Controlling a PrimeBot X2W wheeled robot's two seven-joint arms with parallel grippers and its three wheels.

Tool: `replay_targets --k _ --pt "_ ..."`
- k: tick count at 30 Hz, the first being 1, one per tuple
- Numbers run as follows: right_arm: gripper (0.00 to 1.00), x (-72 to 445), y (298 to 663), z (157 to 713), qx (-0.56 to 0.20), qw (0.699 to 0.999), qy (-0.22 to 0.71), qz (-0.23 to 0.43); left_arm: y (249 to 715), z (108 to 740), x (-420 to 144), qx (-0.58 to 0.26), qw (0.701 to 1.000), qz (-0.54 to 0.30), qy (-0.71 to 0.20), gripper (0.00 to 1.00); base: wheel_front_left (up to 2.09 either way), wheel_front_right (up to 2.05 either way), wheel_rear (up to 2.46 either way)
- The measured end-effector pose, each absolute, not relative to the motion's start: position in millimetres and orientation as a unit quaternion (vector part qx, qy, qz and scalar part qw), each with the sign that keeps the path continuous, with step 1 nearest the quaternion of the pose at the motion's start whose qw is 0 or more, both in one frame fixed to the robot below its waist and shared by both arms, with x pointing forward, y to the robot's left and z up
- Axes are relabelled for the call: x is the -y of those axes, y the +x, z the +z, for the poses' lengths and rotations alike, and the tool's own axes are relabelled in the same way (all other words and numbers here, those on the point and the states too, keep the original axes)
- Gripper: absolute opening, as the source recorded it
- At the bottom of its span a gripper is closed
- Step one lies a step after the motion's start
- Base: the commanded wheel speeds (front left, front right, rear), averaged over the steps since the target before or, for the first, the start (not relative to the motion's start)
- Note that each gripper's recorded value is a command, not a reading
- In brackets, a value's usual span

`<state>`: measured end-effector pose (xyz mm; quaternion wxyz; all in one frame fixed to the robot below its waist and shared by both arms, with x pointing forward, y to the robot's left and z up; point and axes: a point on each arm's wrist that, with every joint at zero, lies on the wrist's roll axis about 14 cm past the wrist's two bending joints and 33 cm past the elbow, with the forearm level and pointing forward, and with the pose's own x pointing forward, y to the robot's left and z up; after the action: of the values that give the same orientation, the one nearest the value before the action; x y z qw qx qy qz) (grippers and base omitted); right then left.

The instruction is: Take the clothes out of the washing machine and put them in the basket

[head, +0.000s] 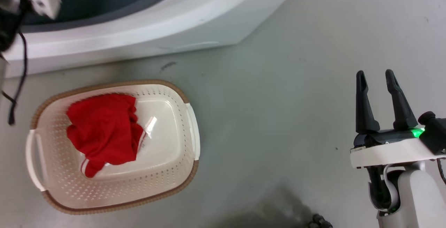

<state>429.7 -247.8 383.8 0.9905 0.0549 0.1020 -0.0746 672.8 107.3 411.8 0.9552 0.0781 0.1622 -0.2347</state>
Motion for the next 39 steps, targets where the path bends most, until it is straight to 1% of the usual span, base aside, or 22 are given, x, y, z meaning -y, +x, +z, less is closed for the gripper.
replay_targets --k 3,8,12,18,23,25,28,29,30,32,39 --pt "1.0 248 428 365 -0.126 0.987 0.057 -0.076 697 399 -102 -0.191 0.95 -0.237 0.075 1.0 0.0 0.0 0.0" --pt "1.0 251 426 348 -0.149 0.984 0.059 -0.082 731 379 -92 -0.248 0.94 -0.23 0.045 1.0 0.0 0.0 0.0" --pt "1.0 257 420 339 -0.164 0.98 0.059 -0.093 749 361 -83 -0.29 0.929 -0.227 0.037 1.0 0.0 0.0 0.0" --pt "1.0 266 414 330 -0.179 0.976 0.059 -0.108 758 326 -74 -0.351 0.908 -0.224 0.04 1.0 0.0 0.0 0.0" --pt "1.0 268 408 323 -0.193 0.973 0.06 -0.115 754 289 -74 -0.412 0.886 -0.212 0.027 1.0 0.0 0.0 0.0" --pt "1.0 269 407 321 -0.196 0.972 0.06 -0.116 752 280 -72 -0.426 0.879 -0.213 0.025 1.0 0.0 0.0 0.0" --pt "1.0 268 405 319 -0.2 0.971 0.06 -0.116 754 277 -71 -0.43 0.877 -0.213 0.029 1.0 0.0 0.0 0.0" --pt "1.0 268 405 319 -0.201 0.971 0.059 -0.116 754 276 -71 -0.43 0.877 -0.213 0.032 0.18 0.0 0.0 0.0" --pt "1.0 268 405 318 -0.201 0.971 0.06 -0.116 754 275 -71 -0.431 0.876 -0.213 0.035 0.0 0.0 0.0 0.0" --pt "1.0 268 405 318 -0.201 0.971 0.062 -0.116 755 276 -70 -0.429 0.877 -0.215 0.034 0.0 0.0 0.0 0.0" --pt "1.0 268 411 323 -0.19 0.973 0.059 -0.113 766 294 -81 -0.372 0.906 -0.202 0.025 0.0 0.0 0.0 0.0"
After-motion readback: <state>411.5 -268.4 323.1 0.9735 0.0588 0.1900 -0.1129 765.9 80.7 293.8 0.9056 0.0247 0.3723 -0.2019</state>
